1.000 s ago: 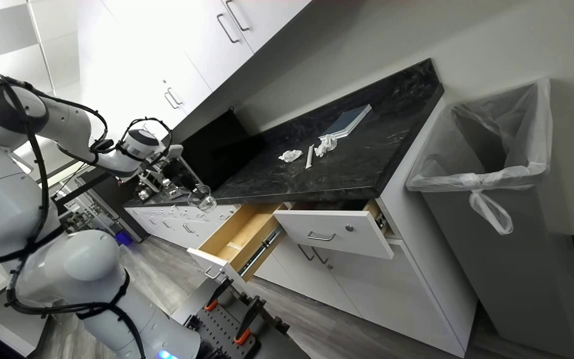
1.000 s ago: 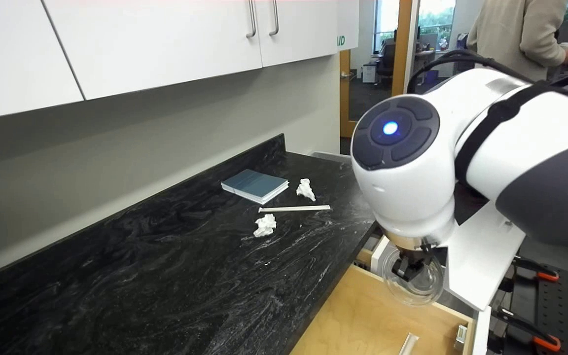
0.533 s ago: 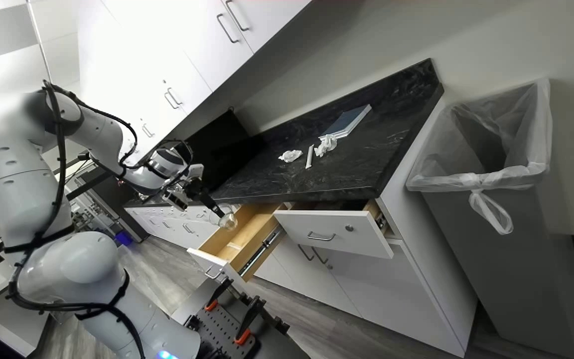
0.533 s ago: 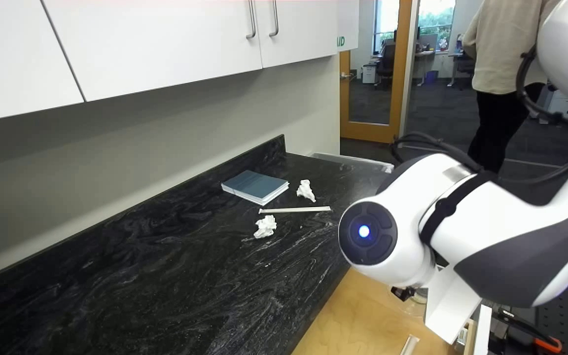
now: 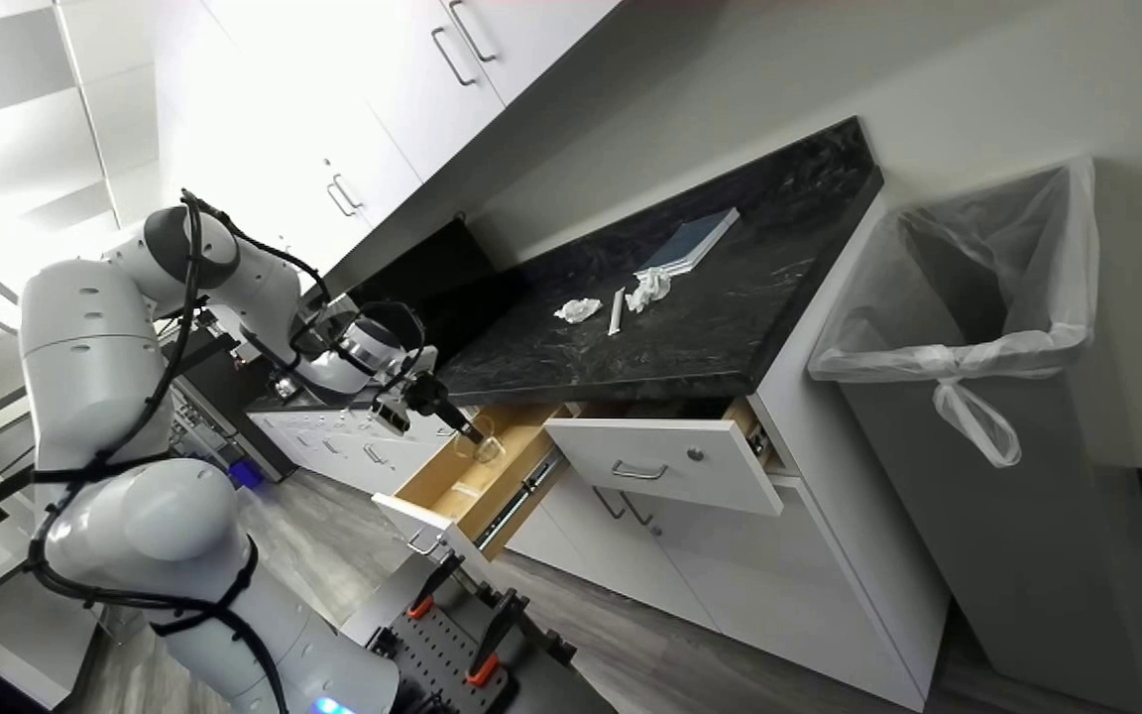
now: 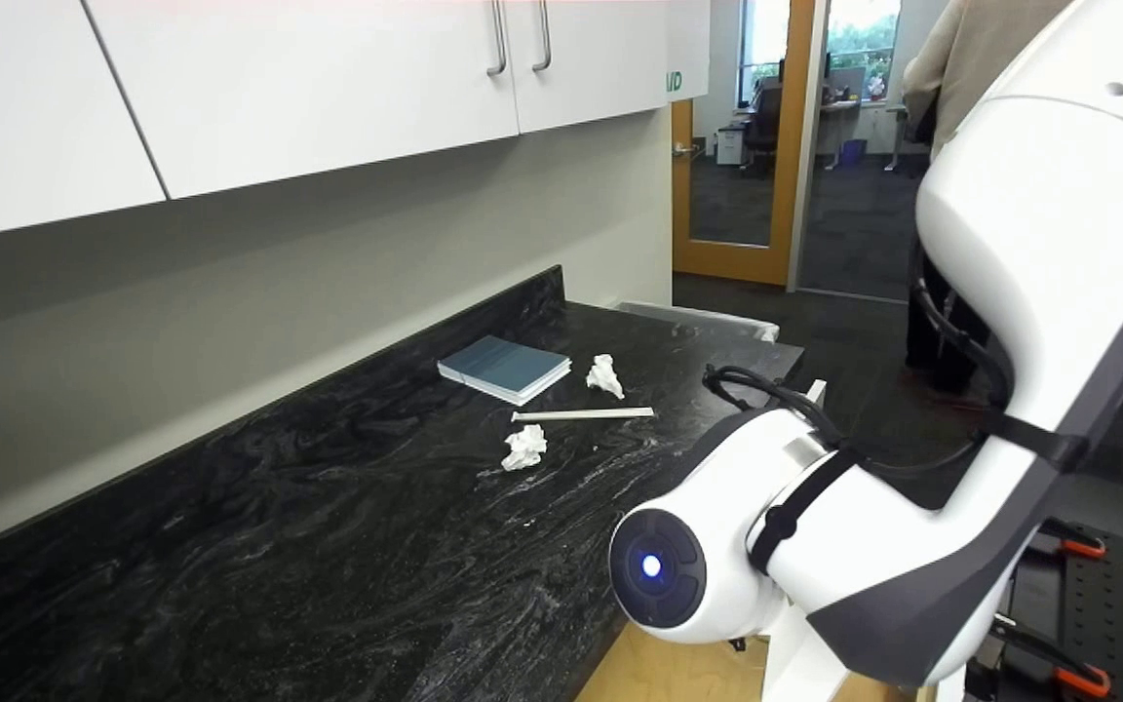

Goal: Open the second drawer from the right, pick up the clear lid from the counter and place it in the open drawer

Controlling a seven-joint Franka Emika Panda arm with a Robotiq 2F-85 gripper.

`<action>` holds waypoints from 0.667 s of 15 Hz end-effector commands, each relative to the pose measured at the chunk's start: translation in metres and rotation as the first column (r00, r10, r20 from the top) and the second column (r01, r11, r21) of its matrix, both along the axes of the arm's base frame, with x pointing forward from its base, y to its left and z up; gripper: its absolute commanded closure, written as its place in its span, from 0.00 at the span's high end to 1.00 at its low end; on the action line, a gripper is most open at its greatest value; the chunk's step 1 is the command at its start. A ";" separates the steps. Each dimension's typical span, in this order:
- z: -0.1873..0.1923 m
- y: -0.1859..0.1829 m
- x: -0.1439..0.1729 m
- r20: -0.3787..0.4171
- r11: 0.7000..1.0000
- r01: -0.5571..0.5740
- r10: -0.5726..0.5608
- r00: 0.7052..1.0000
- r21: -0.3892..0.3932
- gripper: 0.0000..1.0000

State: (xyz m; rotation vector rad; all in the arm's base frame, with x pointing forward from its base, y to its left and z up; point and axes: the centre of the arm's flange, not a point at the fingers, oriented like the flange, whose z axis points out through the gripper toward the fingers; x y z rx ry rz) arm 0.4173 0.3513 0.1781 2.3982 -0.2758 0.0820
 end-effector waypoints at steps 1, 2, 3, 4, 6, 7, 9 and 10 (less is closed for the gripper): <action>-0.013 0.023 0.021 0.050 1.000 -0.005 0.005 0.999 -0.014 0.37; -0.013 0.026 0.023 0.058 1.000 -0.003 0.004 0.998 -0.018 0.44; -0.009 0.031 0.024 0.064 1.000 -0.001 0.002 0.998 -0.010 0.51; -0.005 0.035 0.024 0.071 1.000 0.003 -0.002 0.997 -0.017 0.60; 0.011 0.042 0.024 0.082 1.000 -0.004 0.003 0.997 0.006 0.75; 0.019 0.045 0.023 0.097 1.000 -0.008 0.008 0.995 0.002 0.81; 0.043 0.050 0.017 0.127 1.000 -0.015 0.014 0.992 0.006 0.97; 0.059 0.050 0.014 0.135 1.000 -0.018 0.016 0.991 0.016 1.00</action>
